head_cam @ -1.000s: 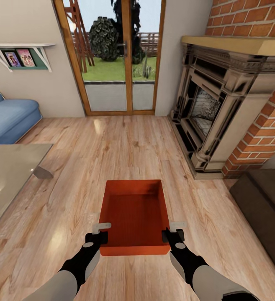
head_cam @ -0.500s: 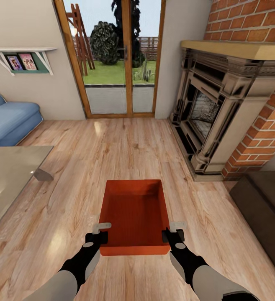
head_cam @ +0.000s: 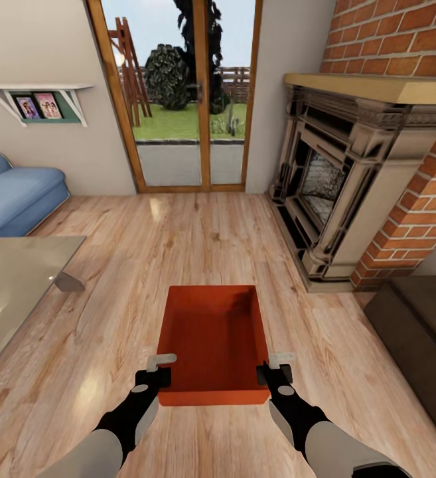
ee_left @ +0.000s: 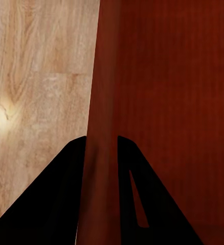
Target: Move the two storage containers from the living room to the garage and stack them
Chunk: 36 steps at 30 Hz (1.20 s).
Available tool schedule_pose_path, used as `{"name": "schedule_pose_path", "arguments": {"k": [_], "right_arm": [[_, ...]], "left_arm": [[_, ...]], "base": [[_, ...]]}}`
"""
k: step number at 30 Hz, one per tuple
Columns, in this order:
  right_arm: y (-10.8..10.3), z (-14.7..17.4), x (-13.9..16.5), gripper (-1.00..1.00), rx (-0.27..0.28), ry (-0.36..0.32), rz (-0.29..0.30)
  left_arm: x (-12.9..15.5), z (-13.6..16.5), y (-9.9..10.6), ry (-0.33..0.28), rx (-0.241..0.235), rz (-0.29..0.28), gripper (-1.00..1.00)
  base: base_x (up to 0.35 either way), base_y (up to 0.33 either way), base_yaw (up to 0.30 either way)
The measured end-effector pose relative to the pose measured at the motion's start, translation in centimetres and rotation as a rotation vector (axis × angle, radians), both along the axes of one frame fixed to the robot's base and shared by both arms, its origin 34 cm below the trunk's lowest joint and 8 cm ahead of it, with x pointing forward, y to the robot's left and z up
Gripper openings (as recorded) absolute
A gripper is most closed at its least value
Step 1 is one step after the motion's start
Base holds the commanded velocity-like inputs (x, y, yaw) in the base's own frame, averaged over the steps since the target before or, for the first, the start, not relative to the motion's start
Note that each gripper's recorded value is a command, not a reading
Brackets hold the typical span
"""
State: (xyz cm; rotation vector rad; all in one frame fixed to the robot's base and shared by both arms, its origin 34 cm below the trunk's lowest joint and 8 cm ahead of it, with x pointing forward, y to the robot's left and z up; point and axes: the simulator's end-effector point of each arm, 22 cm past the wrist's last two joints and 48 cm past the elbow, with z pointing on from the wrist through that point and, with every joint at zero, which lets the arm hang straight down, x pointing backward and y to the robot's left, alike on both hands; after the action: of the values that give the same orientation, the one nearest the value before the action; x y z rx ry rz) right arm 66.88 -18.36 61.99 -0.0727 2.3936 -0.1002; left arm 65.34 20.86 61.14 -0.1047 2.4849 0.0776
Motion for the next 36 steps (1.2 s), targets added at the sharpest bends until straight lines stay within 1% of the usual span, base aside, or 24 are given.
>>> {"name": "schedule_pose_path", "arguments": {"k": [36], "right_arm": [[0.0, 3.1, 1.5, -1.0, 0.0, -0.056, 0.0]], "left_arm": [[1.6, 3.0, 0.0, -0.057, 0.0, 0.0, -1.0]], "base": [[0.0, 0.0, 0.0]]}}
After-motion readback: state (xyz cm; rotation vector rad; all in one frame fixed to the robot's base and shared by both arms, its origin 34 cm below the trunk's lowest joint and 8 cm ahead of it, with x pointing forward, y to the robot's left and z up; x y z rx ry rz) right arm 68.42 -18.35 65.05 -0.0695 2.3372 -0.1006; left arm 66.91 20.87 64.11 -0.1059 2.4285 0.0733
